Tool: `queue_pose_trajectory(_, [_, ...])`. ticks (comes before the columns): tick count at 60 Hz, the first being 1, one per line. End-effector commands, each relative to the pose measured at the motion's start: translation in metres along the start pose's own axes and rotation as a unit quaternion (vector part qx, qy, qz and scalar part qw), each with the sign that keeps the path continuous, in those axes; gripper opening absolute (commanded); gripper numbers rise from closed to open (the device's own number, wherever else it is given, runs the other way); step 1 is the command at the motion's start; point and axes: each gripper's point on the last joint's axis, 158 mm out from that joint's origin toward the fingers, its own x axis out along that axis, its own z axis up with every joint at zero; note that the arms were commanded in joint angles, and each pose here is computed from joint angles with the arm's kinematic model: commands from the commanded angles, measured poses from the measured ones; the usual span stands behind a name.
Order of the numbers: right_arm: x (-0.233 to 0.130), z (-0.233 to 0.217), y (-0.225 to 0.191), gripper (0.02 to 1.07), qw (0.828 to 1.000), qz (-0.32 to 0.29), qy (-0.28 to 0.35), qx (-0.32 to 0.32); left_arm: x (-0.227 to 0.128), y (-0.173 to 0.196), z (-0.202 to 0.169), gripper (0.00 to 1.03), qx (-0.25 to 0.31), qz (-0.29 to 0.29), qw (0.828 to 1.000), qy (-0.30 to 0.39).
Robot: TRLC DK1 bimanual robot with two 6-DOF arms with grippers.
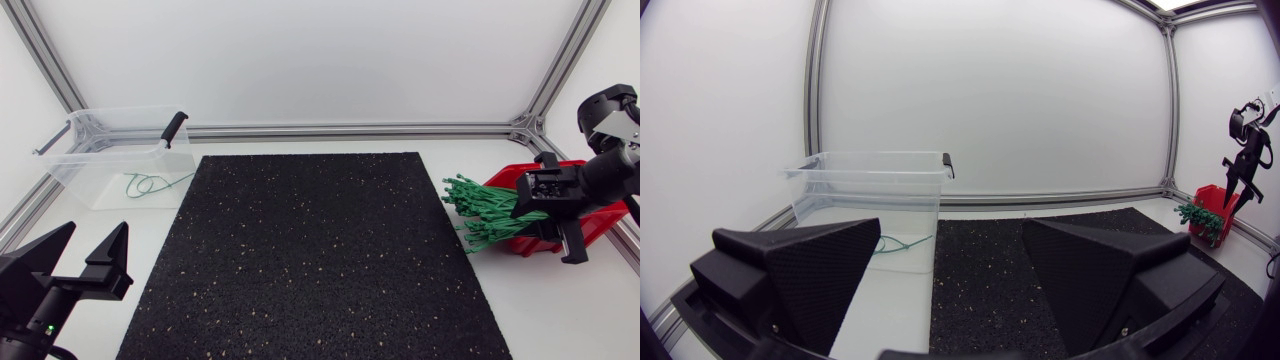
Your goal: Take a green cable tie from the red box, thread the tail through the head to close it, then place it in the transparent bin on the left.
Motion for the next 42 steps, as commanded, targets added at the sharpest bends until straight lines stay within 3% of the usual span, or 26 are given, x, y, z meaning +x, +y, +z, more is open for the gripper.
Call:
queue_pose_trajectory(1, [0.009,0.003,0.012,0.44,1.000,0.018,-0.004,-0.002,0.002,0.000,-0.024,0.99,0.004,0.000,1.000,0.028])
queue_pose_trajectory(24, [0.028,0.007,0.004,0.40,1.000,-0.003,-0.006,-0.005,0.002,0.000,-0.024,0.99,0.004,-0.001,1.000,0.028])
queue_pose_trajectory(42, [0.034,0.005,0.006,0.29,1.000,0.003,0.000,-0.006,0.002,-0.001,-0.024,0.99,0.003,-0.002,1.000,0.028])
